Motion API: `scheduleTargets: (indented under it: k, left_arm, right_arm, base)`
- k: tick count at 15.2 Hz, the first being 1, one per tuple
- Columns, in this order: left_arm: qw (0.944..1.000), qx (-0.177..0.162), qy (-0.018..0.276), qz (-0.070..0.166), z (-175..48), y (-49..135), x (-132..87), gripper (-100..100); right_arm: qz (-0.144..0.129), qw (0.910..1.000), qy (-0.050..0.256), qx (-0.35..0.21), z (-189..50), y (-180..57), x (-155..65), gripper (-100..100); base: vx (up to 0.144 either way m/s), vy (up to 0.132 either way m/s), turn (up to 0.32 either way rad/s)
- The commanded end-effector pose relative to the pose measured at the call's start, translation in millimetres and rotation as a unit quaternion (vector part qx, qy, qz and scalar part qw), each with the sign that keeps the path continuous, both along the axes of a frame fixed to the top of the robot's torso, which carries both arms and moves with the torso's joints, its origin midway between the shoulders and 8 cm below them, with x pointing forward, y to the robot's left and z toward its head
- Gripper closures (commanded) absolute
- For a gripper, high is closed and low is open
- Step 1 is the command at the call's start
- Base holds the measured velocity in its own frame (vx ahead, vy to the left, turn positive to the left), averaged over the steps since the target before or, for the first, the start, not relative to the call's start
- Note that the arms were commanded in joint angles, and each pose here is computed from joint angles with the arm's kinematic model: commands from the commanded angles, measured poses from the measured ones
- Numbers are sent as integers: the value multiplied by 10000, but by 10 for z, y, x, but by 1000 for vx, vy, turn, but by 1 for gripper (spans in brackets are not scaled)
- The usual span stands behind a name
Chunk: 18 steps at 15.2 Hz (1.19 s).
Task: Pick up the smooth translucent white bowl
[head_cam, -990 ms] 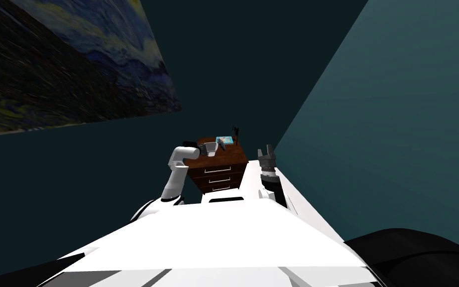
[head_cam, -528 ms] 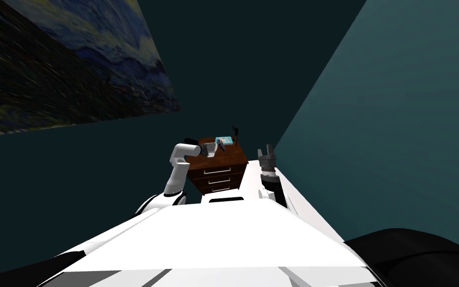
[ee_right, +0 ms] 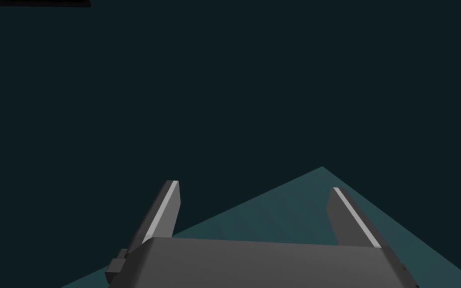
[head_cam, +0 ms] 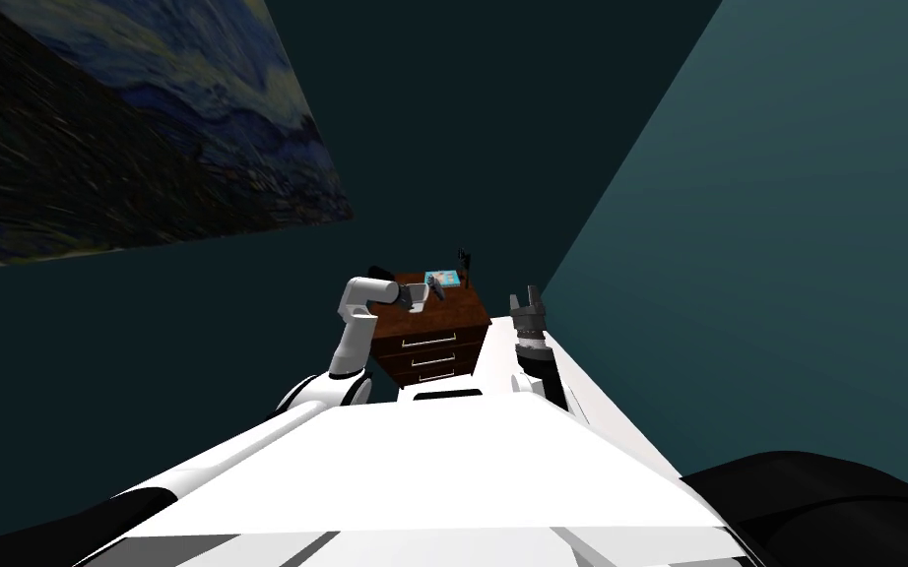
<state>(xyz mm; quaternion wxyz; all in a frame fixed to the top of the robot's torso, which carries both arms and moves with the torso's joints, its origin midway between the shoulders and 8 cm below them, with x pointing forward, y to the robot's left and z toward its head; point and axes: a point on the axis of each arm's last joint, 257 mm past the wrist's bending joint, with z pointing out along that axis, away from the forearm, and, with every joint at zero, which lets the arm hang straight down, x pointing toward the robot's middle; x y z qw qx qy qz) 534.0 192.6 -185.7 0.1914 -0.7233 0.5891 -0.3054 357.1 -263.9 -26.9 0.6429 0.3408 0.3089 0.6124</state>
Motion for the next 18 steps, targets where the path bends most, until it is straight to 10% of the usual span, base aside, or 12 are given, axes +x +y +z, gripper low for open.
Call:
scheduleTargets:
  k: [1, 18]
  left_arm:
    - [9998, 23, 181, 7, -36, 2, -61, -100]
    - [9893, 195, 1448, 27, -72, -57, -509, -100]
  right_arm:
    - [0, 10000, 0, 0, 0, 0, 0, 0]
    - [0, 10000, 0, 0, 0, 0, 0, 0]
  base:
    - [24, 2, -12]
    - [26, 2, -17]
